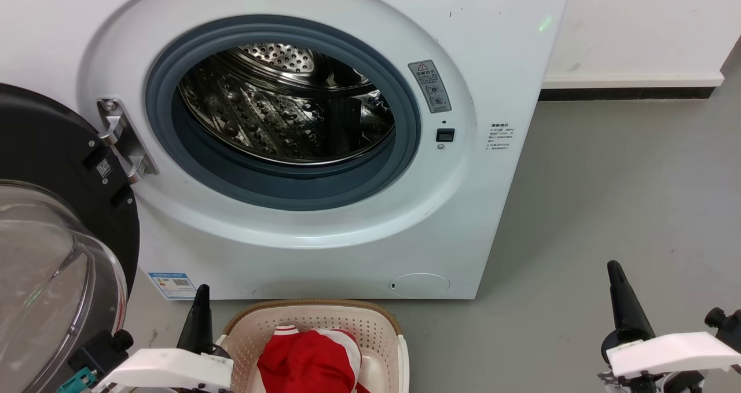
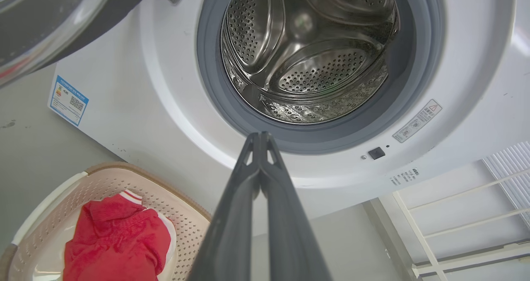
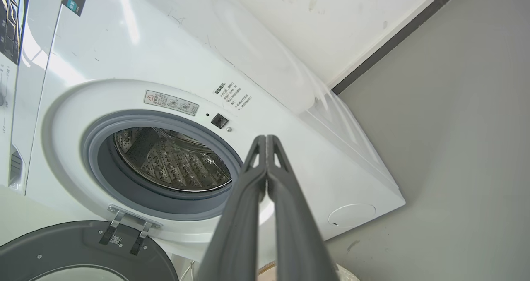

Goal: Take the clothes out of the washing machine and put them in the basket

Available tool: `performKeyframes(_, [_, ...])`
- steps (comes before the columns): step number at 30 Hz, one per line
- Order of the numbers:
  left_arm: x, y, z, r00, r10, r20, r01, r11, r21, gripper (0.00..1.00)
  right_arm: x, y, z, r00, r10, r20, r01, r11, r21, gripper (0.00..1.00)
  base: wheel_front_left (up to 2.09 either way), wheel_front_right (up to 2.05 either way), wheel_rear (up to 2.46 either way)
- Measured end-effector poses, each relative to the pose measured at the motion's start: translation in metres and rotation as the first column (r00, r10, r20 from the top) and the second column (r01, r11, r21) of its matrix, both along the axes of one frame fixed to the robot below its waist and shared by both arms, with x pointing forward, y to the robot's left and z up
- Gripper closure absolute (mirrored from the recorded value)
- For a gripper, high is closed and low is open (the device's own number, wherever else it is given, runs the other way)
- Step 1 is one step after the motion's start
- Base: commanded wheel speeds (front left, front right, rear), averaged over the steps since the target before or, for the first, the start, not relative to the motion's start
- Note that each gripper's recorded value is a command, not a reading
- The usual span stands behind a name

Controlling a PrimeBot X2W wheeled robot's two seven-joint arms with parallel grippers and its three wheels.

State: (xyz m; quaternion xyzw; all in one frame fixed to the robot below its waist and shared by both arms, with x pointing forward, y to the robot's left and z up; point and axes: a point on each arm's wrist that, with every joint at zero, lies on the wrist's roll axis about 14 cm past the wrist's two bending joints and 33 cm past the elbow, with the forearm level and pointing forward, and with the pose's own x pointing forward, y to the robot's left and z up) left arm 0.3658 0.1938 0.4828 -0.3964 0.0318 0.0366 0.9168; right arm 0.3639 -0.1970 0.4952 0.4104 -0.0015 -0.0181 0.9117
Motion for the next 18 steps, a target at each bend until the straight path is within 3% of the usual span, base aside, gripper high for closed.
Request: performKeyframes(18, [0.0072,0.0018,0.0036,1.0,0.007,0.009,-0.005,0.975,-0.22,1.0,0.0073,-0.002,0.0012,1.0,-0.003,-0.006,0.004,0.977,0.212,1.0,0.0,0.0,0.0])
